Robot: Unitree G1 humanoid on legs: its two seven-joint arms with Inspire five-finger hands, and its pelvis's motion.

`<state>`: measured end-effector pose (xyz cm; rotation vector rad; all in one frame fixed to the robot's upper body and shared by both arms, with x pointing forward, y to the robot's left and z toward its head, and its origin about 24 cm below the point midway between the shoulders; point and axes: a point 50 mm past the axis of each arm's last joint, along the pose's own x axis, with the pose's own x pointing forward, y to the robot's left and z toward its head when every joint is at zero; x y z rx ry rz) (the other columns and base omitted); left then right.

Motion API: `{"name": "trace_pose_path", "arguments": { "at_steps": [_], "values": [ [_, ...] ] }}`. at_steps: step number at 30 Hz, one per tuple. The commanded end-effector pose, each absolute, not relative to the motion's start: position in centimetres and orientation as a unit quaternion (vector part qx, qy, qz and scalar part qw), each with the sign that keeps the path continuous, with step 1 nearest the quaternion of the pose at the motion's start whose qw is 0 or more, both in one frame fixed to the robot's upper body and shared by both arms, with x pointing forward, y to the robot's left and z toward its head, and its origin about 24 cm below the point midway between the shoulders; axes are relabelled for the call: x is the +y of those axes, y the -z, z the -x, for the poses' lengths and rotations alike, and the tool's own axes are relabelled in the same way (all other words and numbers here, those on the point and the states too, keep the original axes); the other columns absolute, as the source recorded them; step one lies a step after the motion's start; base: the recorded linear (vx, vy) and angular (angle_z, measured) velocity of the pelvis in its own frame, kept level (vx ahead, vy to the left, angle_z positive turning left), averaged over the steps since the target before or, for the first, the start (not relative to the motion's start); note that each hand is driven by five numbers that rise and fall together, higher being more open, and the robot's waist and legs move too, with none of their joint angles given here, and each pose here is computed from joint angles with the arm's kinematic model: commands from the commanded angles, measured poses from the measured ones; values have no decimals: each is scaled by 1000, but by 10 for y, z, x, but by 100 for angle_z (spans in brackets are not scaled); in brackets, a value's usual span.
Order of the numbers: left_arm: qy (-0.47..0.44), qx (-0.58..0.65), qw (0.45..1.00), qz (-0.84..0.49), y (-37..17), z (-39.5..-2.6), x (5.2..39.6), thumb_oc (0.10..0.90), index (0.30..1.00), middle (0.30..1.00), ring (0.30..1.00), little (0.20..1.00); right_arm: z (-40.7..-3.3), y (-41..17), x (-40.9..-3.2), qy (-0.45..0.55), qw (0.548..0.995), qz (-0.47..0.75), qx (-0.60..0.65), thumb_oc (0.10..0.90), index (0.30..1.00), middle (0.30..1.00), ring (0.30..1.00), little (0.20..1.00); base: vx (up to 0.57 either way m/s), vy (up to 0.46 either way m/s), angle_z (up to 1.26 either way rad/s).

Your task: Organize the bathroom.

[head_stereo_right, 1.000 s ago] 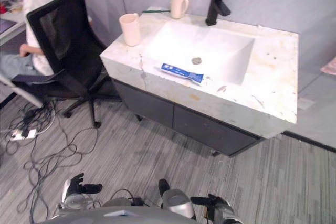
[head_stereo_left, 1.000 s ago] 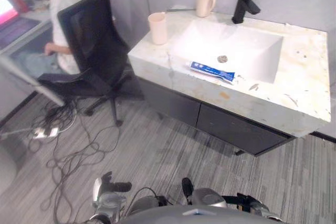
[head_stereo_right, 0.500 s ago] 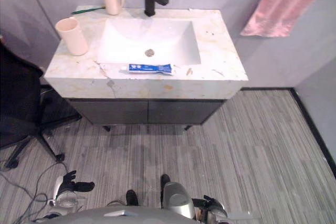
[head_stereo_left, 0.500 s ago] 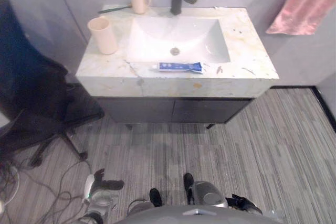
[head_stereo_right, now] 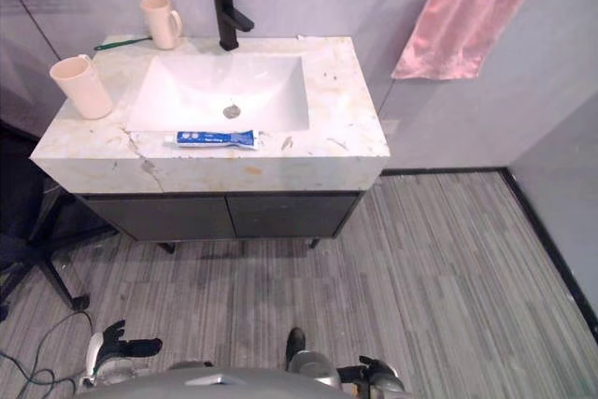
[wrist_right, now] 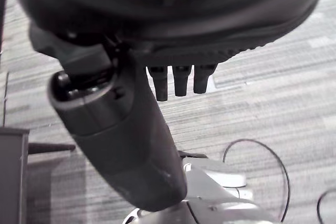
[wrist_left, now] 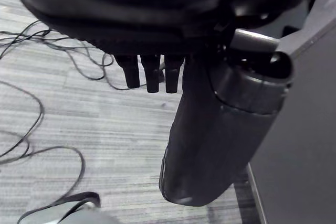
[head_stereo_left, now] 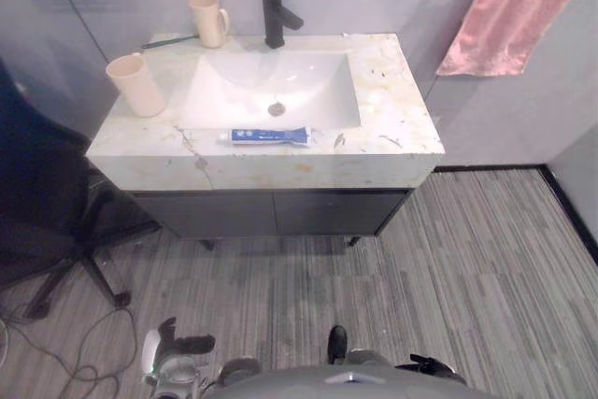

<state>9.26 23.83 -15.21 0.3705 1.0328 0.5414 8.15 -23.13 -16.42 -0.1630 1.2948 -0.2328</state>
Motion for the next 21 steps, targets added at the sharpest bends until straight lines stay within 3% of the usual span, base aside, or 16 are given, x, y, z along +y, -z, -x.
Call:
{"name": "trace_pose_path", "arguments": {
  "at_steps": [1,12,21],
  "values": [
    [-270,439,830,-213,140,-109,258,800,900,900,900,900,-101,159,-237,103,808,81,575,800,900,900,900,900,232,88,13],
    [-245,451,826,-233,142,-109,256,800,900,900,900,900,-94,161,-234,128,808,60,571,800,900,900,900,900,146,114,31],
    [-321,382,831,-244,128,-123,266,800,900,900,900,900,-94,162,-229,112,807,63,577,800,900,900,900,900,58,101,5]
  ]
}}
